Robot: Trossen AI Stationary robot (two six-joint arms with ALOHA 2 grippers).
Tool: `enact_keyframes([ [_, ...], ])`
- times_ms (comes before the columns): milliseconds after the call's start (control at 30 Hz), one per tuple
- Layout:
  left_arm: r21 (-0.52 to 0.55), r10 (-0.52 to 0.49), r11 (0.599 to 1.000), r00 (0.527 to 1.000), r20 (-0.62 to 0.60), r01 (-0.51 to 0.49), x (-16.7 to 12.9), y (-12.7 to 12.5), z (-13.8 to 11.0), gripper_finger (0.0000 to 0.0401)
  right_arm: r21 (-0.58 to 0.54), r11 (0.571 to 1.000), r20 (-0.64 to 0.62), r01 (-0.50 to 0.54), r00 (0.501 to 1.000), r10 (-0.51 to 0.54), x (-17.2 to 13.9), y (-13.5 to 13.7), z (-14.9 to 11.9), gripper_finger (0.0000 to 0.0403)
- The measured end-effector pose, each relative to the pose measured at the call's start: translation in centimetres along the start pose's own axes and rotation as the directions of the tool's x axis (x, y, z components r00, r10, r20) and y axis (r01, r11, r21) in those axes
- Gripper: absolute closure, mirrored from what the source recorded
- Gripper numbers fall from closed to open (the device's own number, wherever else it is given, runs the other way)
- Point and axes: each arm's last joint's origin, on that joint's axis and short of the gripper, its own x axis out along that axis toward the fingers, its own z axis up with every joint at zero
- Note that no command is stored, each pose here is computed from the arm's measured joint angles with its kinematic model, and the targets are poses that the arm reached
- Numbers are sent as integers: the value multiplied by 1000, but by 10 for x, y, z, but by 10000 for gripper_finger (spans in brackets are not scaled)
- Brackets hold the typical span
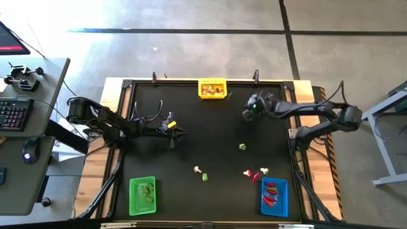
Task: Sort produce into baskets
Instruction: Put the top green chili into the blue bin
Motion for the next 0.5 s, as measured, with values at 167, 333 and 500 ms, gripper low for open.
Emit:
enact_keyframes([
  [167, 0, 0, 1000, 1000, -1, 0, 0, 0, 0, 400, -101, 988, -29, -118, 993, 115, 12, -24, 7, 162],
  [333, 13, 0, 1000, 1000, -1, 0, 0, 0, 0, 400, -150, 967, -38, -208, 978, 204, 18, -41, 10, 162],
  [500, 14, 0, 1000, 1000, -1, 0, 0, 0, 0, 400, -153, 938, -51, -312, 950, 307, 22, -47, 9, 176],
])
